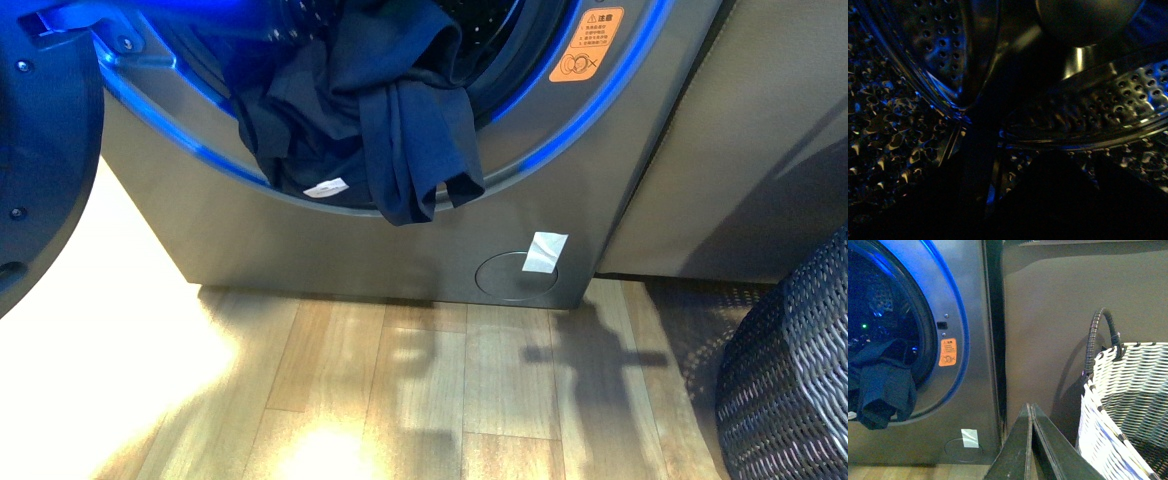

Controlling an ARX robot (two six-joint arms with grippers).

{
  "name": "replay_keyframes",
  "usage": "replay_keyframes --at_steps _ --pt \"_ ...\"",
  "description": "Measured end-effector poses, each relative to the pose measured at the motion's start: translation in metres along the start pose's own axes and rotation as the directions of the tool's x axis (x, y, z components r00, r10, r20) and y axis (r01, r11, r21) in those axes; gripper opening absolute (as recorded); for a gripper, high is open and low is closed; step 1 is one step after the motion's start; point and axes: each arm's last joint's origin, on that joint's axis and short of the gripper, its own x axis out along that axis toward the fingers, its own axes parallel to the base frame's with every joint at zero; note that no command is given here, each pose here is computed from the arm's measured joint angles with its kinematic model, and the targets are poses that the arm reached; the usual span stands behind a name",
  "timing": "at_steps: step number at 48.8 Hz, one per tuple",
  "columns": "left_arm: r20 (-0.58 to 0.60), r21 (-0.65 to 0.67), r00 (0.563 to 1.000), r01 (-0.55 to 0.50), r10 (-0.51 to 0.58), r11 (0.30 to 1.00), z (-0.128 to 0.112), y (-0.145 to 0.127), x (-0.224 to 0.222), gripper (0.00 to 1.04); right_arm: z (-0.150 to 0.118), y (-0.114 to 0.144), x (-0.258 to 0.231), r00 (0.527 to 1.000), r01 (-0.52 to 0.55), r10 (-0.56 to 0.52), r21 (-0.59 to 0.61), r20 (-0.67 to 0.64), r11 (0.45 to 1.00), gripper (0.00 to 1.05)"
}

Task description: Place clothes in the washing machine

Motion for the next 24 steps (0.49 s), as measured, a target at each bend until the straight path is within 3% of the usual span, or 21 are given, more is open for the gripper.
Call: replay_keyframes --at_steps 2,5,24 --pt "-0.012 0.003 1.0 0.018 -0.018 1.0 0.004 0.0 -0.006 0.93 0.0 0.0 0.0 1.0 0.0 0.0 0.0 0.0 1.0 0.02" --pt "-0.014 0.004 0.999 0.039 -0.039 0.999 0.006 -0.001 -0.011 1.0 0.0 0.0 0.0 1.0 0.0 0.0 0.0 0.0 1.0 0.02" --pt "-0.068 -0.048 0.99 0.12 -0.123 0.992 0.003 0.003 -0.062 0.98 0.0 0.0 0.0 1.0 0.0 0.0 0.0 0.0 1.0 0.02"
